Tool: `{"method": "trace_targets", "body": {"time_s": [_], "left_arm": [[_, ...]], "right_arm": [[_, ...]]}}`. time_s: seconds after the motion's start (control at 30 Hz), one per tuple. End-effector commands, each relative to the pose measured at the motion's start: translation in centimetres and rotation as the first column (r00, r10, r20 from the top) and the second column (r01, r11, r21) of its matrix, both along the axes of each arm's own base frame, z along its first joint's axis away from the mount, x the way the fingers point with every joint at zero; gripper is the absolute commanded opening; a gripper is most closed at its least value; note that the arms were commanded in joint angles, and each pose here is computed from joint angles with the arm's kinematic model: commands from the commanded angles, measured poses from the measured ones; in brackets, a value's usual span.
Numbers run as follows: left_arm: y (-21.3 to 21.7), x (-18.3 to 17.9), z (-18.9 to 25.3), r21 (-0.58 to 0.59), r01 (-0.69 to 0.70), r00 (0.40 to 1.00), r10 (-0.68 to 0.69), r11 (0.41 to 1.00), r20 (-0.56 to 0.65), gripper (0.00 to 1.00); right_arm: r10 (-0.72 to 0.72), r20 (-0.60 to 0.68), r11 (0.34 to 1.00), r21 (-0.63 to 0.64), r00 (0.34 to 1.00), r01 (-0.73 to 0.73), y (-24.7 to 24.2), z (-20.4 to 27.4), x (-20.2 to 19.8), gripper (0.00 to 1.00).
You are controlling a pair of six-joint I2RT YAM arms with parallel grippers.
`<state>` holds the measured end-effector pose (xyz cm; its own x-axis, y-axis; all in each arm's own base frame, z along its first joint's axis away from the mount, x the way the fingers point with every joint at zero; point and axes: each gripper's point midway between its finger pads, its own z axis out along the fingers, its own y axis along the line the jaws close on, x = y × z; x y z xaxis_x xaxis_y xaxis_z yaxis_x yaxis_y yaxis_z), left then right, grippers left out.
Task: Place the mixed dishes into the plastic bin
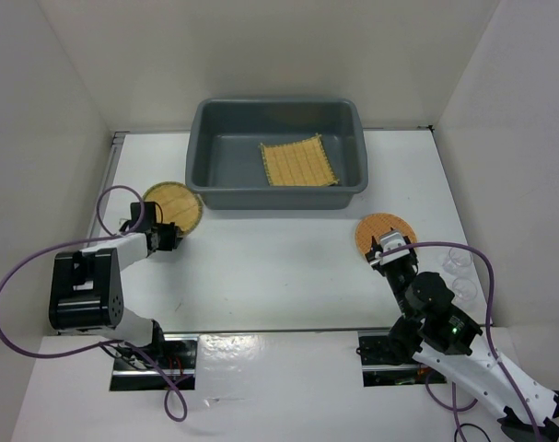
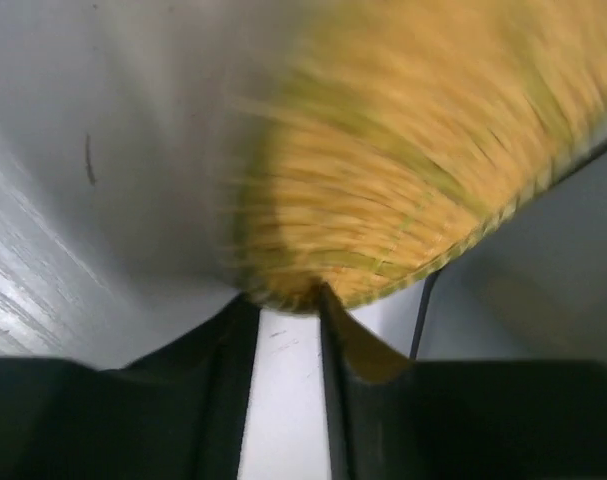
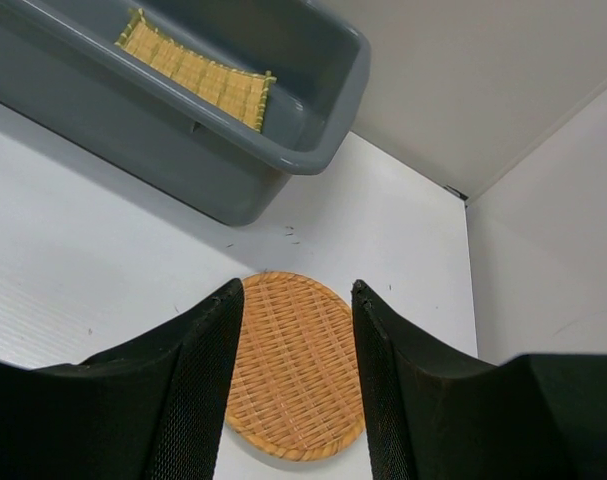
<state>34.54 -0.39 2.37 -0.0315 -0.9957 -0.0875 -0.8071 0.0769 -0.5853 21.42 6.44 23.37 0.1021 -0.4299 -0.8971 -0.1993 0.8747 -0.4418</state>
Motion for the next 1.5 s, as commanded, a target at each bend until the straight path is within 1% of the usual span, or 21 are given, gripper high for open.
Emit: {"method": "trace_targets", "body": {"time_s": [0.0,0.03,0.07,0.13,0.3,0.47,0.5,0.6,0.63,0.67,0.7,0.77,0.83,0.9,0.97,1.0,1.07,1.27,1.3,1.4,1.47], "left_arm": [[0.4,-0.4,-0.9,0.029,-0.013,0.999,0.014,1.000,-0.040,0.28],[0.4,-0.6,-1.0,0.028,-0.012,0.999,0.014,1.000,-0.049,0.21],[0.5,-0.7,-1.3,0.035,-0.017,0.997,0.020,0.999,-0.069,0.09],[0.7,-0.9,-1.4,0.037,-0.030,0.996,0.033,0.999,-0.086,0.01],[1.4,-2.3,-1.6,0.075,-0.050,0.987,0.061,0.996,-0.151,0.00],[2.4,-2.3,0.7,0.108,-0.112,0.987,0.123,0.988,-0.106,0.00],[2.4,-2.5,0.9,0.096,-0.134,0.986,0.143,0.986,-0.086,0.03],[2.4,-2.2,1.2,0.057,-0.193,0.981,0.194,0.980,-0.013,0.28],[2.5,-1.4,1.7,0.039,-0.212,0.977,0.211,0.976,0.042,0.34],[2.2,-1.9,1.1,0.016,-0.224,0.974,0.223,0.975,0.043,0.38],[2.3,-1.1,1.7,-0.008,-0.245,0.965,0.245,0.969,0.088,0.41],[2.4,-0.6,1.5,-0.010,-0.245,0.964,0.245,0.969,0.099,0.54],[2.5,0.3,0.9,-0.011,-0.245,0.964,0.245,0.969,0.107,0.60],[2.6,1.2,0.6,-0.013,-0.245,0.962,0.245,0.969,0.117,0.62],[2.7,2.0,1.0,-0.019,-0.245,0.956,0.244,0.969,0.161,0.62],[2.7,2.8,1.5,-0.026,-0.243,0.947,0.243,0.970,0.211,0.62],[2.8,2.9,1.4,-0.029,-0.243,0.941,0.243,0.970,0.235,0.63],[3.1,2.2,-1.0,-0.013,-0.260,0.939,0.256,0.966,0.229,0.63],[3.2,2.7,-0.5,-0.019,-0.259,0.929,0.255,0.966,0.269,0.62],[3.4,2.6,-1.5,-0.025,-0.279,0.924,0.276,0.960,0.265,0.62],[3.8,3.5,-1.3,-0.026,-0.288,0.920,0.284,0.957,0.272,0.62]], "right_arm": [[0.010,0.014,1.000,0.017,1.000,-0.011,0.3,0.3,0.0,0.53],[0.010,0.008,1.000,0.010,1.000,-0.010,0.4,0.1,0.1,0.53],[0.010,0.008,1.000,0.010,1.000,-0.010,0.4,0.1,0.1,0.53],[0.010,0.008,1.000,0.010,1.000,-0.010,0.4,0.1,0.1,0.53],[0.010,0.008,1.000,0.010,1.000,-0.010,0.4,0.1,0.1,0.53],[0.010,0.008,1.000,0.010,1.000,-0.010,0.4,0.1,0.1,0.53],[0.010,0.008,1.000,0.010,1.000,-0.010,0.4,0.1,0.1,0.53],[0.010,0.008,1.000,0.010,1.000,-0.010,0.4,0.1,0.1,0.53],[0.010,0.008,1.000,0.010,1.000,-0.010,0.4,0.1,0.1,0.53],[0.010,0.008,1.000,0.010,1.000,-0.010,0.4,0.1,0.1,0.53],[0.010,0.008,1.000,0.010,1.000,-0.010,0.4,0.1,0.1,0.53],[0.010,0.002,1.000,0.003,1.000,-0.010,0.4,-0.1,0.1,0.53],[0.010,0.002,1.000,0.003,1.000,-0.010,0.4,-0.1,0.1,0.53],[0.010,0.002,1.000,0.003,1.000,-0.010,0.4,-0.1,0.1,0.53],[0.010,-0.004,1.000,-0.004,1.000,-0.010,0.5,-0.2,0.1,0.53],[0.010,-0.004,1.000,-0.004,1.000,-0.010,0.5,-0.2,0.1,0.53],[0.010,-0.010,1.000,-0.011,1.000,-0.010,0.6,-0.4,0.2,0.53],[0.010,-0.023,1.000,-0.024,1.000,-0.011,0.7,-0.7,0.4,0.53],[0.010,-0.023,1.000,-0.024,1.000,-0.011,0.7,-0.7,0.4,0.53],[0.010,-0.029,0.999,-0.031,1.000,-0.011,0.8,-0.9,0.4,0.53],[0.010,-0.035,0.999,-0.038,0.999,-0.011,0.9,-1.1,0.5,0.53]]}}
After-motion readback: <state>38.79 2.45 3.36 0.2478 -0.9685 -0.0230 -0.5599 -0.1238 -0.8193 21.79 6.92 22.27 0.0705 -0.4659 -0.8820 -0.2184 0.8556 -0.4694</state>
